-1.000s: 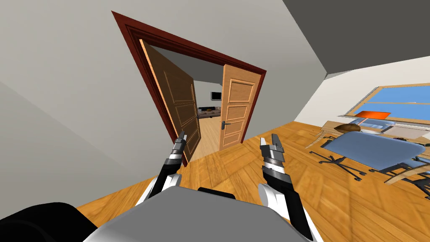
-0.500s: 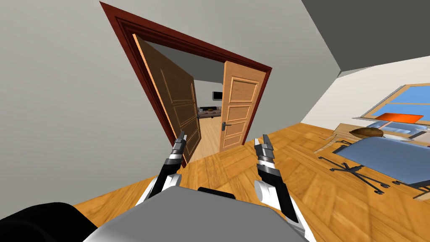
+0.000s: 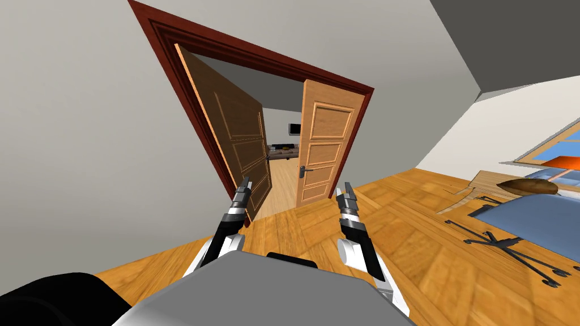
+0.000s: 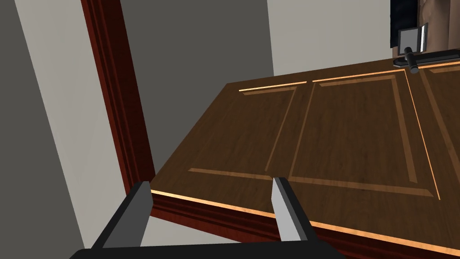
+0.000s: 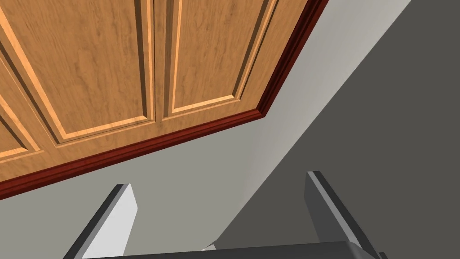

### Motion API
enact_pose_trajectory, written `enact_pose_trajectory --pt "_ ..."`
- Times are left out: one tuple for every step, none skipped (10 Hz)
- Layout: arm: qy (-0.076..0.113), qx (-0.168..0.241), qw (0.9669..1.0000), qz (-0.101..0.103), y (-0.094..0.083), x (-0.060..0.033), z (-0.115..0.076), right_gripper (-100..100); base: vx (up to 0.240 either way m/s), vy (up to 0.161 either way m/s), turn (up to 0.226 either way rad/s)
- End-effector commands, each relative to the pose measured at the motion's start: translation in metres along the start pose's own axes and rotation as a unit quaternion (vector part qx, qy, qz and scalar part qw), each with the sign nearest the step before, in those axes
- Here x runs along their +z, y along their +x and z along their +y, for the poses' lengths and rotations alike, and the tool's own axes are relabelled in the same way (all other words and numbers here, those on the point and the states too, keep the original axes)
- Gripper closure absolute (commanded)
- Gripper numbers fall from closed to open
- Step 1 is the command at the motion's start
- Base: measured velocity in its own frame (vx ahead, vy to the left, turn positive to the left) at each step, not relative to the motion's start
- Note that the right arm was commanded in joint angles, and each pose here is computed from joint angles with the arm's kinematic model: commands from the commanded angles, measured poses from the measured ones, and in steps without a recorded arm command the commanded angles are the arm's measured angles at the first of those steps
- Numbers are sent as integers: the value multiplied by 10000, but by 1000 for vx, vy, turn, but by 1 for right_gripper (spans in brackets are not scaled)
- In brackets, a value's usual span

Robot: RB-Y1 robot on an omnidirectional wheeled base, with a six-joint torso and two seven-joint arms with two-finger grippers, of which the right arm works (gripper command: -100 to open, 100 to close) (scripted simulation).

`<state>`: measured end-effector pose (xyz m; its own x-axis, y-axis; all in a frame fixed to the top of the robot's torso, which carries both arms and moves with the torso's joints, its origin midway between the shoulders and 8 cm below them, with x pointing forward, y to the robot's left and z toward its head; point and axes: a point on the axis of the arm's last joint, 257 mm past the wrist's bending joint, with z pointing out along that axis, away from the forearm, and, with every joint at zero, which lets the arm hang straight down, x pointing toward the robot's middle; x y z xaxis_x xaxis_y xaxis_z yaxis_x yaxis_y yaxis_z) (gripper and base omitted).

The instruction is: Push the door open

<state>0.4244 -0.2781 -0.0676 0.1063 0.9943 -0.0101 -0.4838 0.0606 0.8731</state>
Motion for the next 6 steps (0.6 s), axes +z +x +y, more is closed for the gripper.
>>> enact_pose_trajectory --pt "131 64 9999 72 85 24 -168 -100 87 -85 84" --pt "222 103 9996 115 130 32 -273 -100 91 -98 77" --pt "308 141 9993 159 177 39 -373 -100 85 -88 84" --pt "395 178 9989 204 224 46 -471 -100 94 -78 65" --pt "460 216 9984 248 274 58 -549 -100 91 -75 91" --pt "556 254 9977 291 325 60 -655 -100 80 -90 94"
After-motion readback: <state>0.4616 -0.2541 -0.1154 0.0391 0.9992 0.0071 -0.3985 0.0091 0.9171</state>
